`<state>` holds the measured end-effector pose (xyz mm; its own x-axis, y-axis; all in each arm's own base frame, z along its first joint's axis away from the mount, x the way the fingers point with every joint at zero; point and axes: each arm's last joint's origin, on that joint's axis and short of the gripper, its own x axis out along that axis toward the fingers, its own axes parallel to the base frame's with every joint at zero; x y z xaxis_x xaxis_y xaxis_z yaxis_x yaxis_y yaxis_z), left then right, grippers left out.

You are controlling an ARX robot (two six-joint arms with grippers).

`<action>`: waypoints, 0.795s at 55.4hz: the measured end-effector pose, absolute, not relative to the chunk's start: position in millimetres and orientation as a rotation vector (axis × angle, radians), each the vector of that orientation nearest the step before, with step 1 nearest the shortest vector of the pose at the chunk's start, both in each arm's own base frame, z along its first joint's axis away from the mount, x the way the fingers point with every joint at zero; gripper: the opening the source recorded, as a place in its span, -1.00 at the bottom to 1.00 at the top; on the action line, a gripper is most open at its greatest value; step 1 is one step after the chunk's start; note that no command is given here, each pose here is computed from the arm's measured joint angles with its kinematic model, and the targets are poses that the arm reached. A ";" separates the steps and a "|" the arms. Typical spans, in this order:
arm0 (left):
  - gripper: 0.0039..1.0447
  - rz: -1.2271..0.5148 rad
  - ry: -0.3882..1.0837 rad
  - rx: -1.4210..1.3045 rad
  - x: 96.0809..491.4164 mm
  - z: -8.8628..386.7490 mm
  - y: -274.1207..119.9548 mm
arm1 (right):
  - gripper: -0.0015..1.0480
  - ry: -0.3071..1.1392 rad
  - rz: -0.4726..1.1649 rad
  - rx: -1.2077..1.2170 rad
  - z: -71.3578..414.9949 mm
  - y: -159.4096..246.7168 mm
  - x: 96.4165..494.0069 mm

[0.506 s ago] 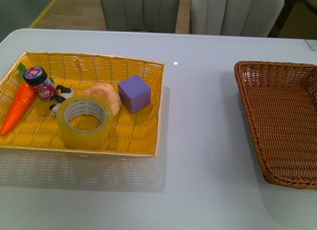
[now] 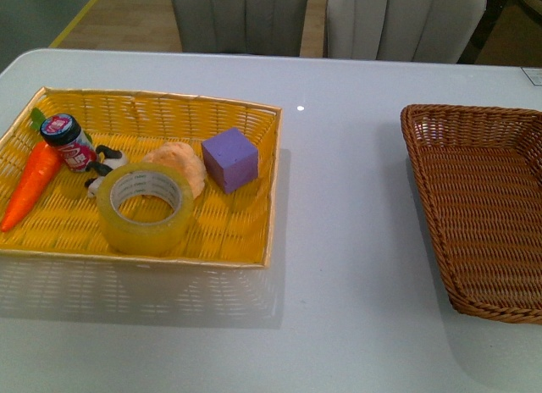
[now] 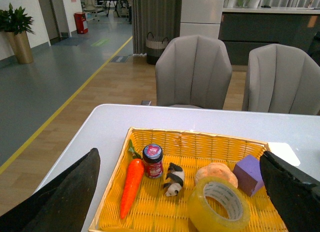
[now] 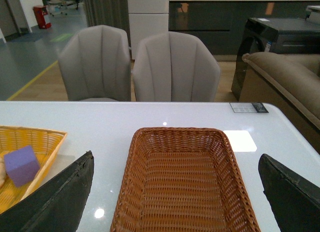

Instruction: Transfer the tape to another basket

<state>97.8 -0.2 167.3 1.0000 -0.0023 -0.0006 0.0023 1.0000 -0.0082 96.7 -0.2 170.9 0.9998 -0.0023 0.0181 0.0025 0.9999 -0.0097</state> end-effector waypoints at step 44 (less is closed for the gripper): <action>0.83 -0.002 0.001 -0.008 97.8 167.3 -0.2 | 0.83 0.457 -0.078 -0.028 173.6 -46.0 231.8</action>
